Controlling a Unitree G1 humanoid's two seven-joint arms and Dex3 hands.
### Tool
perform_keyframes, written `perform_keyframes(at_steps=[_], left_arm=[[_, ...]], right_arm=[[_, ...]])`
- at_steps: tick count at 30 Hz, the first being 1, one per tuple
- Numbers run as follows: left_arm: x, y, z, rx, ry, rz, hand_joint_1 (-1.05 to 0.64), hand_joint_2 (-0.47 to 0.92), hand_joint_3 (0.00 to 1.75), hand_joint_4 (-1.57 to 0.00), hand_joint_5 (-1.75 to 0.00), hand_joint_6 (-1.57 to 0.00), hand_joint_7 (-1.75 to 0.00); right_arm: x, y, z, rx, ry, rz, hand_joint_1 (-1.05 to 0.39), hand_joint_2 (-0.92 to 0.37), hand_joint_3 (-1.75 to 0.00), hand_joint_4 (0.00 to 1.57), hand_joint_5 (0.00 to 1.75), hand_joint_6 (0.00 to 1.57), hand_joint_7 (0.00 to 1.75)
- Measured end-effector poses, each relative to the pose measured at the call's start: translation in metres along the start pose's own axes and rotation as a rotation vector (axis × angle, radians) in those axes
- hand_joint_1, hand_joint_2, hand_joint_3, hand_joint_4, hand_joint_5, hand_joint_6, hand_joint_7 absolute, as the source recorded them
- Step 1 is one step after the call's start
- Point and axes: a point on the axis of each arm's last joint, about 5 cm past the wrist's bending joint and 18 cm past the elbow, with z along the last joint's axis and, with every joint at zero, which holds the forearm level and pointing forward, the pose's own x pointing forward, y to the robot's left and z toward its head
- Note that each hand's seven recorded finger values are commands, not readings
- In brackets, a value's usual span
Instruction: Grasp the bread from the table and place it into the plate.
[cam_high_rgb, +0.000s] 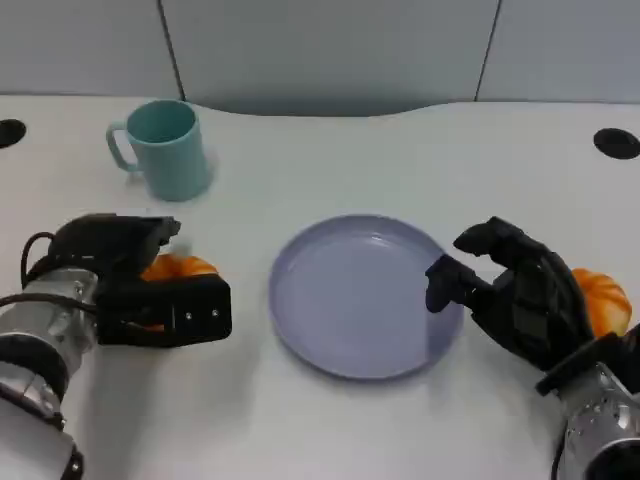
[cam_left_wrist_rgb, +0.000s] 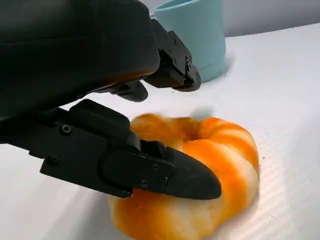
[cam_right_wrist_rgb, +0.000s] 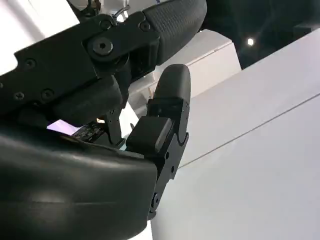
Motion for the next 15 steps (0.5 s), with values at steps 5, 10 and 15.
perform_keyframes(at_steps=[5,10,15], left_arm=[[-0.0010,-0.0017,0.0000,-0.043,-0.019,-0.002,-0.42,0.76,0.01,-0.80,-0.17,-0.63,-0.06],[-0.0012,-0.0029,0.0006,-0.018,-0.032,0.017,-0.12,0.77,0.01,-1.08,-0.25,-1.01,-0.19],[-0.0008,-0.0005,0.0007,-0.055,-0.038,0.031,-0.03,0.82,0.02,-1.19,-0.27,-1.18,-0.25]], right_arm=[[-0.0003,-0.0001,0.0000,0.017,0.003,0.002,-0.51,-0.86,-0.01,0.77,1.47,0.93,0.66],[0.0001,0.0000,0.0029,0.006,-0.011,0.005,-0.53,-0.87,-0.01,0.76,1.50,0.93,0.65],[0.0003,0.0002,0.0027,0.006,-0.008,-0.002,-0.54,-0.87,0.00,0.76,1.51,0.94,0.64]])
